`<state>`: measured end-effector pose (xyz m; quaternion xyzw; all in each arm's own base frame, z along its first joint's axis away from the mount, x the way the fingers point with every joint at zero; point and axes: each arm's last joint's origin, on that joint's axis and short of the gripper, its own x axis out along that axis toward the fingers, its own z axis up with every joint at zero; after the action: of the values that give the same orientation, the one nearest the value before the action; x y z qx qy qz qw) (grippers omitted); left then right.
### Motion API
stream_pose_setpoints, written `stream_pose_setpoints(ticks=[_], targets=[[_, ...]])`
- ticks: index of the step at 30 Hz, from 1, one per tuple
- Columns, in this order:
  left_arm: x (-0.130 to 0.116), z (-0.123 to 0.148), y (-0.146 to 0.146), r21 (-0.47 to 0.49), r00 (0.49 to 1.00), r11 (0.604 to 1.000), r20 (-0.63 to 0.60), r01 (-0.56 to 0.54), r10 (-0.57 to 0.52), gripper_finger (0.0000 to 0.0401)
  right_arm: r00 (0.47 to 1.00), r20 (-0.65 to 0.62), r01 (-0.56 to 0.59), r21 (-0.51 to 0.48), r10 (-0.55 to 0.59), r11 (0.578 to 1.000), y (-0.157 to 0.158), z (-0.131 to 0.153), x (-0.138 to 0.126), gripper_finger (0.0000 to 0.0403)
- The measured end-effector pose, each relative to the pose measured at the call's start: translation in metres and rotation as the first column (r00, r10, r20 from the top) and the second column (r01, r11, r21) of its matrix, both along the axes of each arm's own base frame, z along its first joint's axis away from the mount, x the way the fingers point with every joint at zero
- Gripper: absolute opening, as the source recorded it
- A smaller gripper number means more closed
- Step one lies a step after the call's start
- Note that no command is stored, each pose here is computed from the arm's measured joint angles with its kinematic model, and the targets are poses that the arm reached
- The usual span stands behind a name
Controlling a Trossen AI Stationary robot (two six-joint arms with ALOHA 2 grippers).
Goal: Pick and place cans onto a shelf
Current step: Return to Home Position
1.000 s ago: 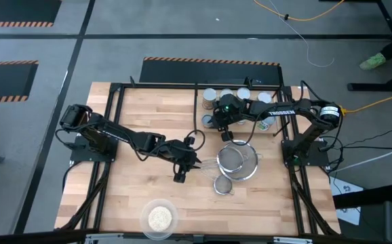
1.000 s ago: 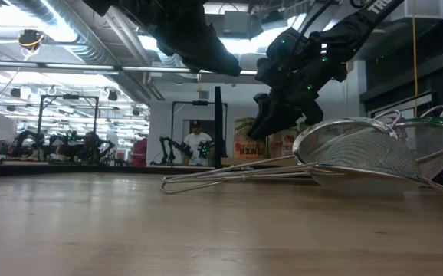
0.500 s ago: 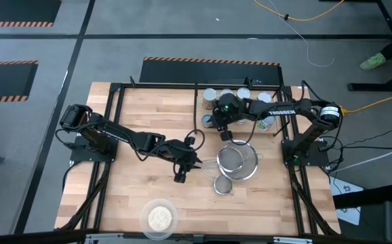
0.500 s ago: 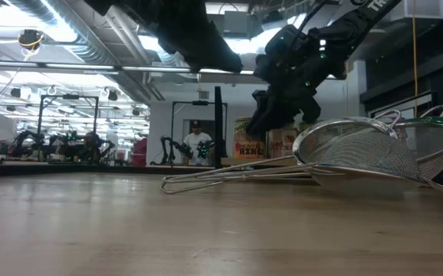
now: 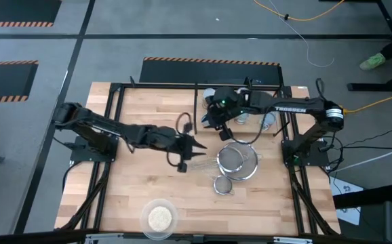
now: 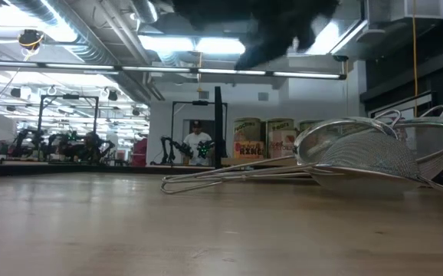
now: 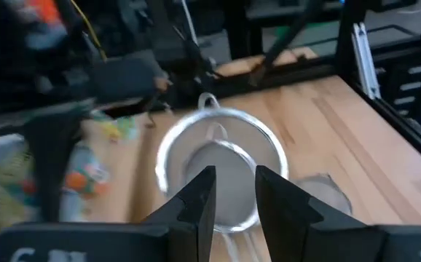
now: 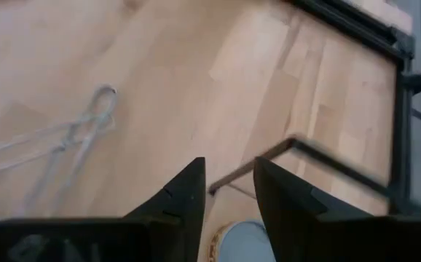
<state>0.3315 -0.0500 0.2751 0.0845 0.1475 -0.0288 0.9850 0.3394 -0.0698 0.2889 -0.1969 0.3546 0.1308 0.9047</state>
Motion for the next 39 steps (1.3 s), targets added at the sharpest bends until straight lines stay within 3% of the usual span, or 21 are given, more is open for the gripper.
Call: stream_pose_setpoints(ticks=[6, 12, 16, 21, 29, 39], targets=[[-0.042, 0.047, 0.007, 0.070, 0.994, 0.994, 0.075, -0.080, 0.075, 0.0090, 0.997, -0.072, -0.023, 0.021, 0.024, 1.000, 0.013, 0.066, -0.012, 0.0122], [-0.100, 0.082, 0.013, 0.101, 0.980, 0.979, 0.099, -0.180, 0.170, 0.0090, 0.989, -0.122, 0.101, 0.141, -0.084, 0.985, 0.021, 0.120, -0.033, 0.0122], [-0.138, 0.094, 0.016, 0.092, 0.978, 0.977, 0.091, -0.195, 0.187, 0.0090, 0.982, -0.153, 0.136, 0.183, -0.109, 0.974, 0.027, 0.142, -0.048, 0.0122], [-0.181, 0.102, 0.020, -0.006, 0.981, 0.983, 0.071, -0.182, 0.182, 0.0090, 0.976, -0.182, 0.159, 0.219, -0.119, 0.963, 0.038, 0.151, -0.061, 0.0122], [-0.217, 0.082, 0.026, -0.038, 0.972, 0.974, 0.071, -0.222, 0.224, 0.0090, 0.975, -0.203, 0.136, 0.247, -0.086, 0.959, 0.058, 0.154, -0.079, 0.0122], [-0.222, 0.010, 0.028, -0.057, 0.961, 0.962, 0.054, -0.269, 0.272, 0.0090, 0.988, -0.130, 0.115, 0.279, -0.082, 0.953, 0.071, 0.153, -0.108, 0.0122]])
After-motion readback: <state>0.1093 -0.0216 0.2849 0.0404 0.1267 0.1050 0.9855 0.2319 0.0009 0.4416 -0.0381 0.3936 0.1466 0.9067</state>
